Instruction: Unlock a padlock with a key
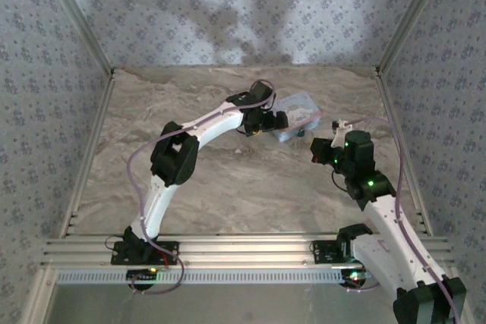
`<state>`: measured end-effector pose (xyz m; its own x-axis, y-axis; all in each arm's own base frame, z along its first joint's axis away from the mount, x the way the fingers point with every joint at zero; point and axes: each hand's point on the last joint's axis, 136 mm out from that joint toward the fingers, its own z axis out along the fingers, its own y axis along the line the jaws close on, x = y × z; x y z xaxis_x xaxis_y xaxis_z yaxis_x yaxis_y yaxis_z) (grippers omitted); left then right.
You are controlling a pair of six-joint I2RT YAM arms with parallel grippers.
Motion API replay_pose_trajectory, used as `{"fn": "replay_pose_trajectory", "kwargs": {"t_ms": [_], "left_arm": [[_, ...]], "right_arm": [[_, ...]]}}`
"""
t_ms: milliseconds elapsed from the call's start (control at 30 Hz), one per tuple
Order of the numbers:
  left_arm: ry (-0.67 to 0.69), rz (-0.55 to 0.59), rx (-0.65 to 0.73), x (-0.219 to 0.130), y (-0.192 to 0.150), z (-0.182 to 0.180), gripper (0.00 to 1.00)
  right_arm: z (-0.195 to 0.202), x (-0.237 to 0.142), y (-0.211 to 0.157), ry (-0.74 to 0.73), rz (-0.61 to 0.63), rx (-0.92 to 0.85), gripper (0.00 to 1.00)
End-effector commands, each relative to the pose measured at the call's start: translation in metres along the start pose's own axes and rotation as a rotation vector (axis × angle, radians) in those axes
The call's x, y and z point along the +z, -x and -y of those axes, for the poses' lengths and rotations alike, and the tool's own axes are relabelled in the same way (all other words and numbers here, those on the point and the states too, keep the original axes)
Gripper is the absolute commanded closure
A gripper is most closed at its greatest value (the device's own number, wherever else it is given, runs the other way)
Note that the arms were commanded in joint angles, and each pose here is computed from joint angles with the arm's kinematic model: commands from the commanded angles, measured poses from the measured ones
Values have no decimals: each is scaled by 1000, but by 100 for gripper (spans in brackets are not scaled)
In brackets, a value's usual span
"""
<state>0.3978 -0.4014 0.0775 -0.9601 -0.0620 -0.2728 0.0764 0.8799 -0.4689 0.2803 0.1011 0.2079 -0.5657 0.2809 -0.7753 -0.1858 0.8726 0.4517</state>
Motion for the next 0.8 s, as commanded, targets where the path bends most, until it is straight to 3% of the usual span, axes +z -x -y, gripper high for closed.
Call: {"fn": "replay_pose_trajectory", "kwargs": {"t_ms": [0, 400, 767], "left_arm": [[137, -76, -9, 1, -29, -49, 2], [183, -42, -92, -47, -53, -114, 2], [213, -4, -153, -73, -49, -154, 2]], "right_arm": [[5, 0, -1, -21, -3, 14, 100], [7, 6, -7, -14, -25, 24, 100], [-2, 18, -16, 52, -86, 40, 100]]}}
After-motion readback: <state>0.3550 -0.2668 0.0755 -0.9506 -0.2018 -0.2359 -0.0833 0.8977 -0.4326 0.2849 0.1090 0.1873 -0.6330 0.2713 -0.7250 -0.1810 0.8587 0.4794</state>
